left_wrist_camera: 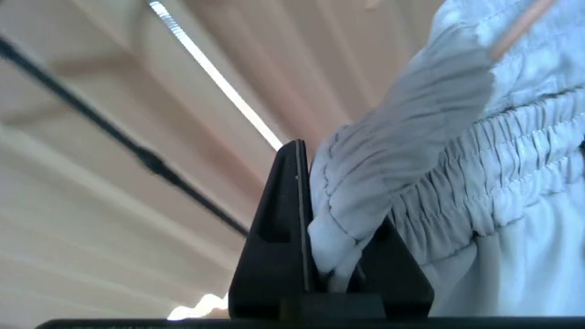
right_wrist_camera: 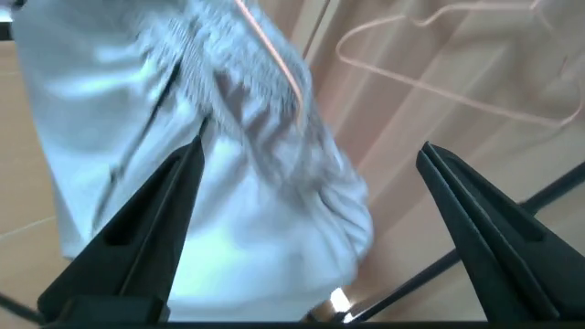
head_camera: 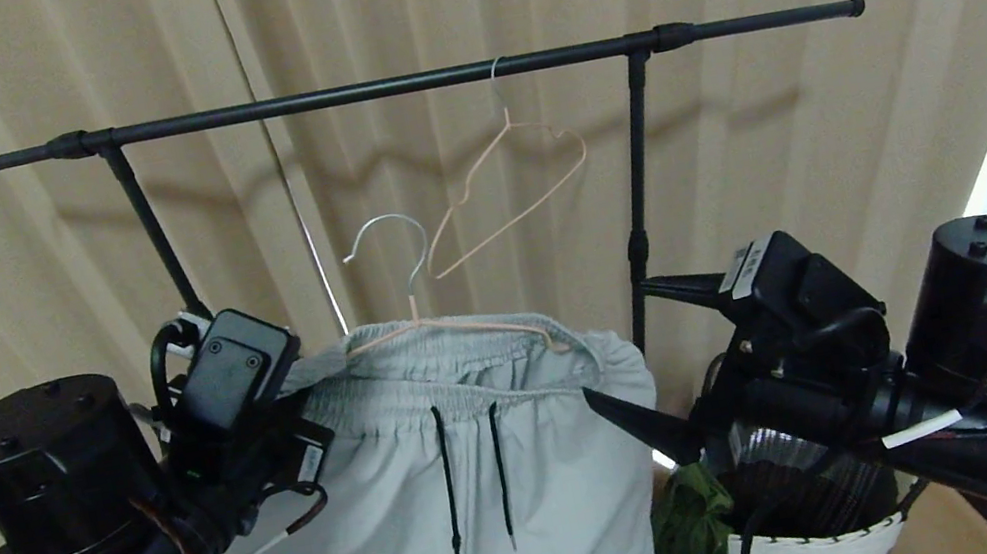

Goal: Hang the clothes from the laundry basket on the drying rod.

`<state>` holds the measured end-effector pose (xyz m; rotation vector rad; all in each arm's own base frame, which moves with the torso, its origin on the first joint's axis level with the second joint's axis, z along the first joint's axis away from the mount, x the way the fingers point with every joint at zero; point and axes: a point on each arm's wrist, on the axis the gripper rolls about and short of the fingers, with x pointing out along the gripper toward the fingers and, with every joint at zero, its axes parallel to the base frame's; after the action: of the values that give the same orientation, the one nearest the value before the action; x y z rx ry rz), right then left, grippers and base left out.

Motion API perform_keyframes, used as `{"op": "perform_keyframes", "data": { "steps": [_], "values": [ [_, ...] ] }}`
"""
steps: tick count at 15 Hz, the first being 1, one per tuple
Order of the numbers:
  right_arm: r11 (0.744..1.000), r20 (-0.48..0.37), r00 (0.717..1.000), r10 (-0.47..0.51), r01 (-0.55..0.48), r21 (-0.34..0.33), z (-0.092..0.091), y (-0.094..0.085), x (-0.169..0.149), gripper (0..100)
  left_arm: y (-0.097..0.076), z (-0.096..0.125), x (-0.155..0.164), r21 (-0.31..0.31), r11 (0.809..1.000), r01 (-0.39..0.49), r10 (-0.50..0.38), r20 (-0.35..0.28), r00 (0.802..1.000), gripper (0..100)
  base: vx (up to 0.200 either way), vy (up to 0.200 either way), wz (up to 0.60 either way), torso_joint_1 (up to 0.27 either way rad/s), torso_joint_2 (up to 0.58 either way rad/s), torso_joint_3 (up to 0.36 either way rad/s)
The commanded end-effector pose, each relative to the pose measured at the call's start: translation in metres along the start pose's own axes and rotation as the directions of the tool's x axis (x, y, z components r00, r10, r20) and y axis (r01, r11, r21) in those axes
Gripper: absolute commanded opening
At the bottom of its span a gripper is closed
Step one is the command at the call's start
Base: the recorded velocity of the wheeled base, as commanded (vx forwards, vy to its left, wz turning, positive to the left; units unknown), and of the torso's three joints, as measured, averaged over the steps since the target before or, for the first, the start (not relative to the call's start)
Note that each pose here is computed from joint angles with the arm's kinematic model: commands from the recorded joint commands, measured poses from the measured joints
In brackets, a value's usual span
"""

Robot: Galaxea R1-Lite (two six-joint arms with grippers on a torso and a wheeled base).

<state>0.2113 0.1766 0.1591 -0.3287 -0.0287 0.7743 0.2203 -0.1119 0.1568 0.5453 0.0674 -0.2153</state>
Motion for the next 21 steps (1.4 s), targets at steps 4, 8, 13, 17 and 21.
{"op": "perform_keyframes", "data": {
  "steps": [4,8,13,17,21],
  "values": [
    [0.999,-0.029,1.000,0.002,-0.003,-0.045,0.003,-0.003,0.025,100,-0.011,0.004,-0.004,-0.002,0.999,0.036,-0.036,0.043,0.998,0,0.000,0.000,0.00,0.000,0.00,0.000],
    [0.998,-0.066,0.997,-0.037,0.033,-0.059,-0.004,-0.003,0.040,100,-0.020,0.011,-0.009,0.006,0.998,0.065,-0.066,0.087,0.994,0,0.000,0.000,0.00,0.000,0.00,0.000],
    [0.997,-0.060,0.996,-0.060,0.056,-0.060,-0.003,-0.007,0.047,100,-0.022,0.011,-0.012,0.011,0.997,0.080,-0.080,0.092,0.993,0,0.000,0.000,0.00,0.000,0.00,0.000],
    [0.997,-0.068,0.996,-0.059,0.055,-0.058,-0.008,-0.007,0.049,0,-0.022,0.014,-0.018,0.006,0.997,0.083,-0.083,0.124,0.989,0,0.000,0.000,0.00,0.000,0.00,0.000],
    [0.997,-0.066,0.996,-0.059,0.056,-0.058,-0.007,-0.007,0.048,0,-0.021,0.014,-0.020,-0.004,0.997,0.074,-0.073,0.152,0.986,0,0.000,0.000,0.00,0.000,0.00,0.000]
  ]
}}
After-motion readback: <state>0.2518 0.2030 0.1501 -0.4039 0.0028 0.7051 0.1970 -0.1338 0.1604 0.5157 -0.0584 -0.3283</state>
